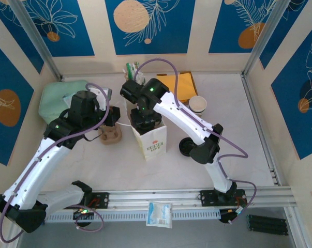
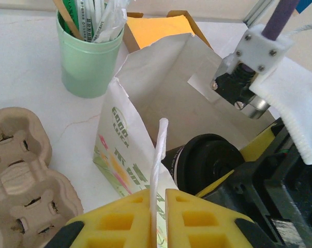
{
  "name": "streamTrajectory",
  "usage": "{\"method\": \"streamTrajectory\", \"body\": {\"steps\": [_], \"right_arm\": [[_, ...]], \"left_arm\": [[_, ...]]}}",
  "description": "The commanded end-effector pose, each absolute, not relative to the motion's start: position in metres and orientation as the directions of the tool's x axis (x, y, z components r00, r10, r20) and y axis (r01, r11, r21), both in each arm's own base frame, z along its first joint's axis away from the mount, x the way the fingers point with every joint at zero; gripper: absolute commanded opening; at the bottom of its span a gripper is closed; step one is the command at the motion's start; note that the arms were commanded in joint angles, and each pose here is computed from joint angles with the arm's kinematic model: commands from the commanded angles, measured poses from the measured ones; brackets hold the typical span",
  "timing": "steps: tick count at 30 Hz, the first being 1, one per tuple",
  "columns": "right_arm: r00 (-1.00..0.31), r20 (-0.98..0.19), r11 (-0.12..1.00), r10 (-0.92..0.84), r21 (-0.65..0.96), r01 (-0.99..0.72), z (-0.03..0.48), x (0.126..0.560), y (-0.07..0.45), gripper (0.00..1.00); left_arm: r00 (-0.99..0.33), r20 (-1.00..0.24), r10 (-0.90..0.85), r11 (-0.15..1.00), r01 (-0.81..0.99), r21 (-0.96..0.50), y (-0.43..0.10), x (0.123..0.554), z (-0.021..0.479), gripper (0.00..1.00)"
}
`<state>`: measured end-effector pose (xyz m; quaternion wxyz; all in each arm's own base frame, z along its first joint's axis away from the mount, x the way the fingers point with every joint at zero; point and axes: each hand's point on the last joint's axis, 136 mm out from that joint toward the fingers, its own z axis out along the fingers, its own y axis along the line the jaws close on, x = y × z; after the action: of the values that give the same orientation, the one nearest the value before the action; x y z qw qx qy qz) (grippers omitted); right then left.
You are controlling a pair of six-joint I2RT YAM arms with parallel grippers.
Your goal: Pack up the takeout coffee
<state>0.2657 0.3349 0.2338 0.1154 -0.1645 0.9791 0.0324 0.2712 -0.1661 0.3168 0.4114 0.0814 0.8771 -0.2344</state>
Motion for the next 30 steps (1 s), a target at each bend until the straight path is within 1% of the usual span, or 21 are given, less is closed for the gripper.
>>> {"method": "streamTrajectory", "body": {"steps": [1,30], "right_arm": [[-0.932,-0.101,0.937,-0.347,-0.085,-0.339,0.223,0.248,0.303,0.6],[-0.926,0.0,0.913,-0.377,-0.167,-0.372,0.185,0.246,0.304,0.6]], "left_arm": [[-0.644,-0.762,-0.068,0.868,0.338,-0.363,-0.166,0.269,0.319,0.15],[-0.643,-0.763,-0.065,0.87,0.337,-0.359,-0.165,0.269,0.319,0.15]]}}
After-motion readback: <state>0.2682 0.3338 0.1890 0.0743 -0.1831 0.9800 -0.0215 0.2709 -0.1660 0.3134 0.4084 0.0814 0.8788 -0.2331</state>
